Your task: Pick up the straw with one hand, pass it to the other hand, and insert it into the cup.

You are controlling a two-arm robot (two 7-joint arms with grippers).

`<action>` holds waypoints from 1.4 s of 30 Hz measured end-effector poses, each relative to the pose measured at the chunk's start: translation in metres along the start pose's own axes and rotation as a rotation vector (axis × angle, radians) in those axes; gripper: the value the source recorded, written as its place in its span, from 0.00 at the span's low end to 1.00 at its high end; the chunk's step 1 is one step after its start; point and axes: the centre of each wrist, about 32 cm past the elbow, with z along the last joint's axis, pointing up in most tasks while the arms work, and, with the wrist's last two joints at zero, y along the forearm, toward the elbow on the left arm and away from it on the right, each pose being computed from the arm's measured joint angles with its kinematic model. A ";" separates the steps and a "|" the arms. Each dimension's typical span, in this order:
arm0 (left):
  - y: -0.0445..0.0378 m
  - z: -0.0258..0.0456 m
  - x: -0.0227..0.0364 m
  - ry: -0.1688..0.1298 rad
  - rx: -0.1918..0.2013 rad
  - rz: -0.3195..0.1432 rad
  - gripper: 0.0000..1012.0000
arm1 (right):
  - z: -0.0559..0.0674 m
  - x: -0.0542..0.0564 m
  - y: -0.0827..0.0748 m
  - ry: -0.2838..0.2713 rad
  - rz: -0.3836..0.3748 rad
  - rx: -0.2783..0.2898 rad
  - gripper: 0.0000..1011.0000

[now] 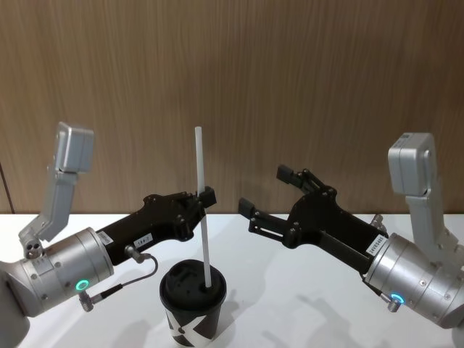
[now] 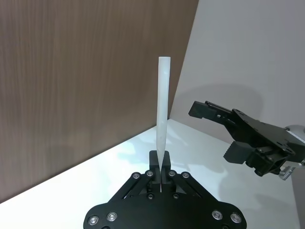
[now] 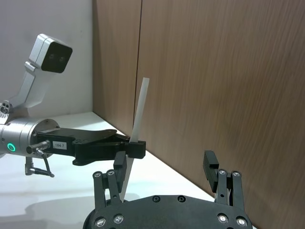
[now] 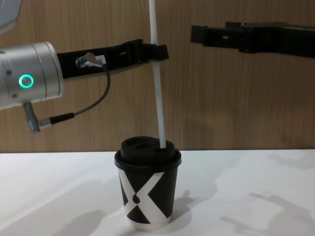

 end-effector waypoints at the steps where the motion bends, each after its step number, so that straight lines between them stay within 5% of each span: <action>1: -0.0001 0.0001 0.0003 -0.001 0.002 0.000 0.01 | 0.000 0.000 0.000 0.000 0.000 0.000 0.99; 17: -0.0036 0.0013 0.0060 -0.020 0.050 -0.014 0.01 | 0.000 0.000 0.000 0.000 0.000 0.000 0.99; 32: -0.0080 -0.0079 0.0094 -0.005 0.075 -0.036 0.01 | 0.000 0.000 0.000 0.000 0.000 0.000 0.99; 42: -0.0066 -0.0146 0.0080 0.010 0.087 -0.034 0.25 | 0.000 0.000 0.000 0.000 0.000 0.000 0.99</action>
